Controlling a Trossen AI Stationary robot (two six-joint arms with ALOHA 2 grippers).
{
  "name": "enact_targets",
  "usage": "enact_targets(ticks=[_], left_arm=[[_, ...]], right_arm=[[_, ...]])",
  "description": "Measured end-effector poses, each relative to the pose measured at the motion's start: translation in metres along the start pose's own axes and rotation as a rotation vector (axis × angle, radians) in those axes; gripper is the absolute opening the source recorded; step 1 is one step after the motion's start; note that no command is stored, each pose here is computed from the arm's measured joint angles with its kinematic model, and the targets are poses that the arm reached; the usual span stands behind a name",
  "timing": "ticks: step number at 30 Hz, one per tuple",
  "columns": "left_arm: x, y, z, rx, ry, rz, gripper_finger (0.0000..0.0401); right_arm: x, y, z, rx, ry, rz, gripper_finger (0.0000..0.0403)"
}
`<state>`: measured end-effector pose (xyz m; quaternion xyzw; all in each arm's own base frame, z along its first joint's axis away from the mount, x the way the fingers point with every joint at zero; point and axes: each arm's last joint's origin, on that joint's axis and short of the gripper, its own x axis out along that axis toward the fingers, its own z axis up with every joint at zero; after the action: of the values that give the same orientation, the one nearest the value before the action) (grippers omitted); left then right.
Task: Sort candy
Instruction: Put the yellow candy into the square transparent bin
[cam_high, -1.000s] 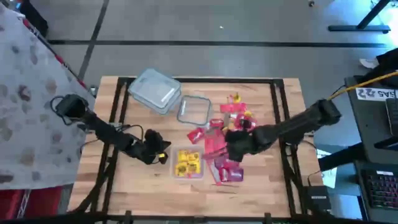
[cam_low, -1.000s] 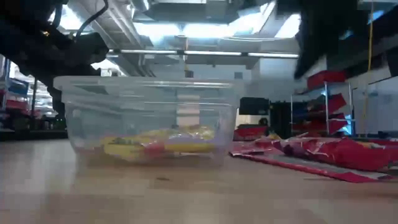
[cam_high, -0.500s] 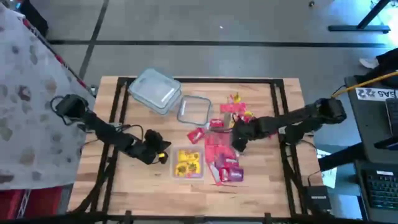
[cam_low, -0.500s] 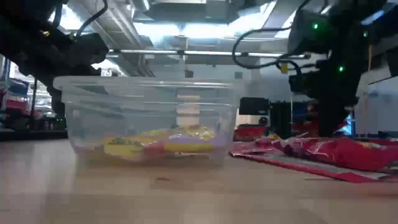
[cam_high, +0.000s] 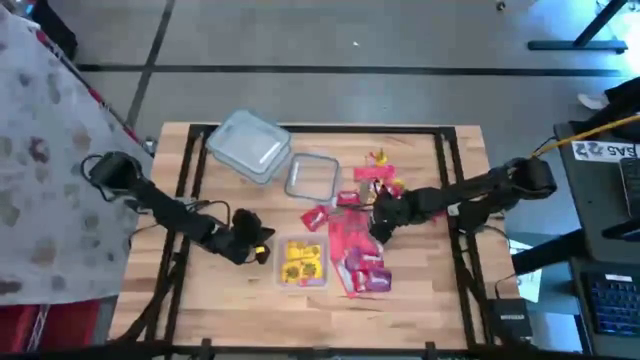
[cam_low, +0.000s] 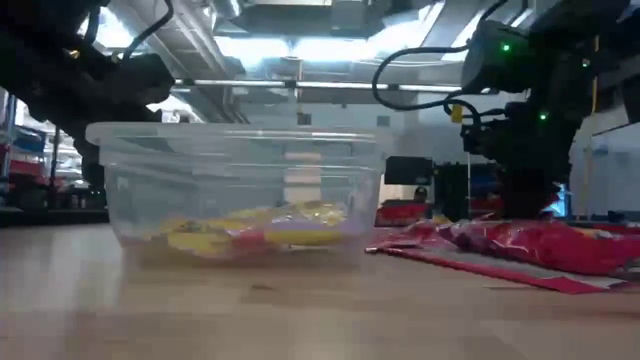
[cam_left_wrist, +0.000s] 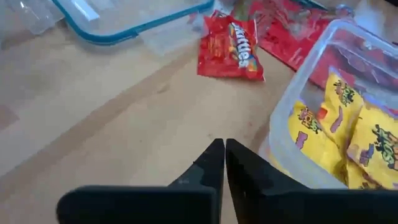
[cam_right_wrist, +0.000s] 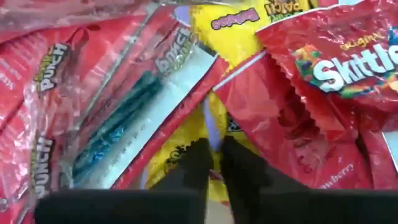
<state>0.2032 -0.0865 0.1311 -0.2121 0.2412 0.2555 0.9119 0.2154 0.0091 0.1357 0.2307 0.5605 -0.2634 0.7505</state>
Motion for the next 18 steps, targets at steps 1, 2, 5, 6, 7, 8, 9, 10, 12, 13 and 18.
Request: enact_targets(ticks=[1,2,5,6,7,8,9,10,12,13,18], left_arm=[[0.0,0.0,0.0,0.0,0.001,0.0,0.0],[0.0,0.0,0.0,0.001,0.0,0.001,0.0],[0.0,0.0,0.0,0.001,0.001,0.0,0.0],[0.0,0.0,0.0,0.001,0.001,0.001,0.0],[0.0,0.0,0.0,0.0,0.0,0.0,0.0],[0.0,0.0,0.0,0.0,0.0,0.0,0.0],[0.0,0.0,0.0,0.001,0.0,0.001,0.0],[0.0,0.0,0.0,0.0,0.0,0.0,0.0],[0.0,0.0,0.0,0.0,0.0,0.0,0.0],[0.0,0.0,0.0,0.0,0.0,0.0,0.0],[0.0,0.0,0.0,-0.008,0.0,0.0,0.0]], right_arm=[[-0.002,0.001,-0.002,-0.001,0.015,-0.006,0.001],[-0.005,0.002,-0.003,-0.014,0.036,-0.017,0.001],[-0.024,0.014,-0.002,-0.065,0.052,-0.04,0.0001],[-0.034,0.019,0.0,-0.074,0.031,-0.039,0.0001],[-0.043,0.025,0.002,-0.082,0.013,-0.041,0.0001],[-0.052,0.029,0.004,-0.091,0.002,-0.055,0.0],[-0.059,0.034,0.005,-0.105,-0.018,-0.056,0.0],[-0.067,0.041,0.007,-0.115,-0.046,-0.038,0.0],[-0.083,0.055,0.014,-0.123,-0.118,0.017,0.0],[-0.089,0.061,0.016,-0.135,-0.149,0.034,0.0],[-0.101,0.082,0.02,-0.199,-0.204,0.041,0.0]])
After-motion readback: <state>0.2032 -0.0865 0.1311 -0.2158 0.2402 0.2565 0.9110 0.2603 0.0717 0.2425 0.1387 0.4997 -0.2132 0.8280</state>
